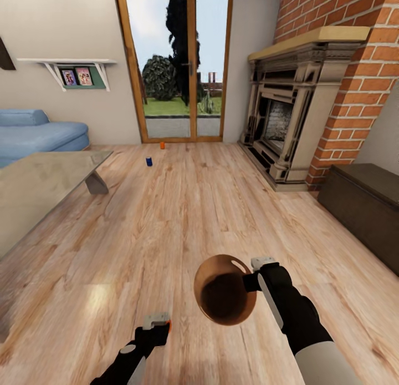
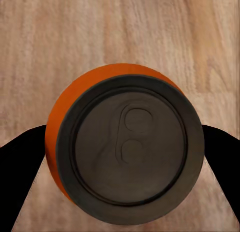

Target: Put the three can of soda from the living room inside the tash can in the kitchen.

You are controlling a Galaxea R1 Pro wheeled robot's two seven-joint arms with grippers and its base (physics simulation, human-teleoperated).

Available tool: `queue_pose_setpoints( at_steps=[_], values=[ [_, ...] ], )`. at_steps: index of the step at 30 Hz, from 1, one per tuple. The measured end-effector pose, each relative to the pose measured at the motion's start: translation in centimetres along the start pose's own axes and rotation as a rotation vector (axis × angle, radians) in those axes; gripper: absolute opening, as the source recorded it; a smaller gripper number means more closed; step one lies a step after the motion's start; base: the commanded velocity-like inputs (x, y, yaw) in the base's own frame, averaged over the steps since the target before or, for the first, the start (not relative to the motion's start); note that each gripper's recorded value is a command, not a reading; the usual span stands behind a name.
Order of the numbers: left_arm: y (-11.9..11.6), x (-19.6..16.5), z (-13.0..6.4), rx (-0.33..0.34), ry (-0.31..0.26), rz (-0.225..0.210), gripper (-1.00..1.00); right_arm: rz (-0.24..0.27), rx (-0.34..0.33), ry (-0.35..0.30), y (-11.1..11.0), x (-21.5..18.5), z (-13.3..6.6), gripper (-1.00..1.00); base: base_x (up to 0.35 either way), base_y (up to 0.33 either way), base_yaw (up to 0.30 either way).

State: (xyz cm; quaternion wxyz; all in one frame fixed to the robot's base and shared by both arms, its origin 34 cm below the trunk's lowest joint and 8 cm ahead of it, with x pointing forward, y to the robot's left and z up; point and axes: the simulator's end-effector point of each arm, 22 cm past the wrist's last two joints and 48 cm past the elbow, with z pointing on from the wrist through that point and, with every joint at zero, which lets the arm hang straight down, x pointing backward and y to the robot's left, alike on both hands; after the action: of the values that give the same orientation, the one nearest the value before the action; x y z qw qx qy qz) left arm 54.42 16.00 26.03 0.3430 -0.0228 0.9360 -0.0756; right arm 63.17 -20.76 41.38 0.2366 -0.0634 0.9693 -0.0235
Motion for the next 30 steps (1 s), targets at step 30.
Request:
queue_pose_setpoints(
  at_steps=[30],
  values=[
    [-4.7, -22.5, -9.5, 0.083, -0.132, 0.002, -1.0, -0.008, 0.072, 0.093, -2.3, -1.6, -3.2, -1.0, 0.0, 0.0, 0.0]
  ],
)
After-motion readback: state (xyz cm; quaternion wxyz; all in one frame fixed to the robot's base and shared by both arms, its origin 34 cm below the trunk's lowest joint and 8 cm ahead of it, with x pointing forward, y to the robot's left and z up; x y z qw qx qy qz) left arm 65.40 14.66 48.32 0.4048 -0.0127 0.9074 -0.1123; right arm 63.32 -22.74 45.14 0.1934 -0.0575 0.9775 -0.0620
